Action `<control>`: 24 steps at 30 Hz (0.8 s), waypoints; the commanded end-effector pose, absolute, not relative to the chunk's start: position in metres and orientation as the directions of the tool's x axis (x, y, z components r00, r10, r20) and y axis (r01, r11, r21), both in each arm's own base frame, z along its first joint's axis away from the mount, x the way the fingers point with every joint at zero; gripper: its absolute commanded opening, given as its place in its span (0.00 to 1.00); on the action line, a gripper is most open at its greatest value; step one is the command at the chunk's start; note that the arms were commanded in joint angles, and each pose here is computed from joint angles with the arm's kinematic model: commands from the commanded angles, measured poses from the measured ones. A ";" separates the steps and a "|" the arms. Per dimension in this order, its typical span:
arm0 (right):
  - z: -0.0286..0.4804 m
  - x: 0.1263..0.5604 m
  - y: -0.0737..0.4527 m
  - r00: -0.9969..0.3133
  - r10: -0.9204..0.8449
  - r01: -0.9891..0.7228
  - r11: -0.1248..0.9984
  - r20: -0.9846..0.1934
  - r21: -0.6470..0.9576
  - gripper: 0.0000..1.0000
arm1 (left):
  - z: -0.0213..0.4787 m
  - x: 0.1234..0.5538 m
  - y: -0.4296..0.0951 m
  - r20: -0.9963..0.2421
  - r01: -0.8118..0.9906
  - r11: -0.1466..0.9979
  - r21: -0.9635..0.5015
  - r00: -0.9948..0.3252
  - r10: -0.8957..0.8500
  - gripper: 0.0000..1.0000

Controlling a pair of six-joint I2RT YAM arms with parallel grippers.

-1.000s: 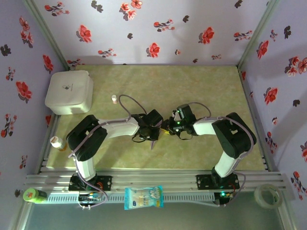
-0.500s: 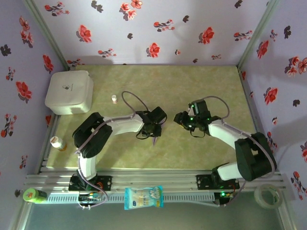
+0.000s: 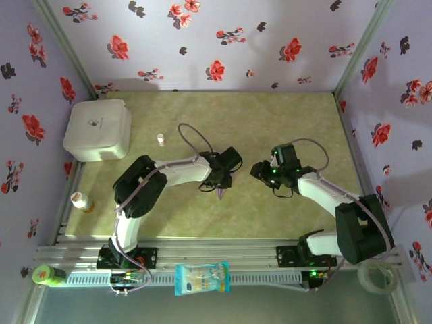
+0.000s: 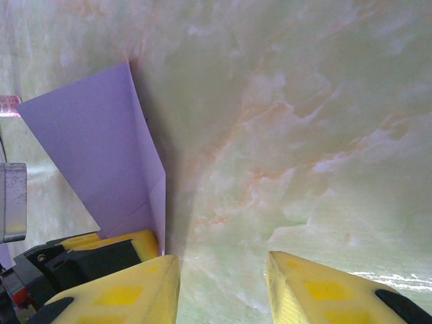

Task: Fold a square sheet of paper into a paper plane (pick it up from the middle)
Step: Move the paper plane to the center of the table.

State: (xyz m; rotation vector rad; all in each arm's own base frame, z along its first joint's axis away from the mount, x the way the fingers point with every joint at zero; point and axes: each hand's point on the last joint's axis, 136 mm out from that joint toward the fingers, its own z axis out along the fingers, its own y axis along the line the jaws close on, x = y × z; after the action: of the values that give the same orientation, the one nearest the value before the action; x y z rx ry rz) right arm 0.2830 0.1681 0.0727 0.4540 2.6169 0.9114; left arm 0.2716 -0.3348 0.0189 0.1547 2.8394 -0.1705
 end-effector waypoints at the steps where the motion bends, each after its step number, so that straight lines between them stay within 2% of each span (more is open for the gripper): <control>1: 0.070 0.282 0.160 -0.889 0.402 0.192 0.759 -0.217 0.622 0.39 | -0.007 0.265 -0.314 -0.247 0.099 0.995 0.032 -0.964 0.104 0.22; 14: 0.064 0.280 0.159 -0.887 0.409 0.200 0.756 -0.212 0.623 0.39 | -0.029 0.256 -0.309 -0.205 0.100 0.986 0.132 -0.971 0.126 0.23; 24: 0.064 0.281 0.161 -0.891 0.407 0.200 0.751 -0.202 0.630 0.40 | -0.031 0.255 -0.320 -0.202 0.076 0.996 0.049 -0.976 0.084 0.29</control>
State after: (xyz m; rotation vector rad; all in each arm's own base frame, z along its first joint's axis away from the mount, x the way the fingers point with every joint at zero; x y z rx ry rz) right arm 0.2787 0.1627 0.0643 0.4774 2.6319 0.8942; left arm 0.2732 -0.3379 0.0161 0.1416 2.8273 -0.0322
